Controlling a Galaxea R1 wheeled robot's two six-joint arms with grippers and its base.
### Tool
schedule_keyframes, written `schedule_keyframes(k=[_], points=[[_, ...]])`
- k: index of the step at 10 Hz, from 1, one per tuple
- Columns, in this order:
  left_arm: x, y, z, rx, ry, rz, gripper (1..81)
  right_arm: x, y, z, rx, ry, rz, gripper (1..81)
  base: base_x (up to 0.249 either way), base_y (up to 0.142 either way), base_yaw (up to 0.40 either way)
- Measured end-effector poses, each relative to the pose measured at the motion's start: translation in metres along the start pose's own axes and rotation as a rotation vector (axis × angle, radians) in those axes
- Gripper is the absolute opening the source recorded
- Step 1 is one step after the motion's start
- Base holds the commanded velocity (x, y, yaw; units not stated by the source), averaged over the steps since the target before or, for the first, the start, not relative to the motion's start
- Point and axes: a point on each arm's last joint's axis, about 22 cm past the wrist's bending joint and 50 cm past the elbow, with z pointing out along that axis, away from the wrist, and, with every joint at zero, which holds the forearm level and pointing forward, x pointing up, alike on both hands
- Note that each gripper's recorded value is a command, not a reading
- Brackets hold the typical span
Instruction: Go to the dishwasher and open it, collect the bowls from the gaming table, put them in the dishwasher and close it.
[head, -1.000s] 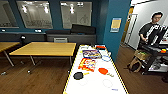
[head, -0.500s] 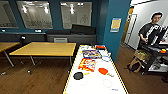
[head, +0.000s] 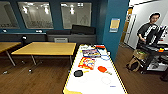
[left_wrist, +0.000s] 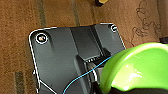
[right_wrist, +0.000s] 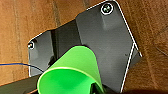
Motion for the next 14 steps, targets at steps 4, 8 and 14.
schedule_keyframes(k=[4, 8, 14], points=[[0.018, 0.008, 0.001, -0.011, 0.044, 0.025, 1.0, 0.014, -0.007, 0.002, 0.016, 0.035, -0.023, 1.0, -0.103, 0.000, 0.000], [0.034, 0.007, -0.004, -0.002, 0.089, 0.057, 1.0, 0.034, -0.014, 0.004, 0.034, 0.085, -0.047, 1.0, -0.098, 0.000, 0.000], [0.032, 0.007, -0.004, 0.000, 0.085, 0.060, 1.0, 0.032, -0.017, 0.005, 0.037, 0.080, -0.048, 1.0, -0.094, 0.000, 0.000]])
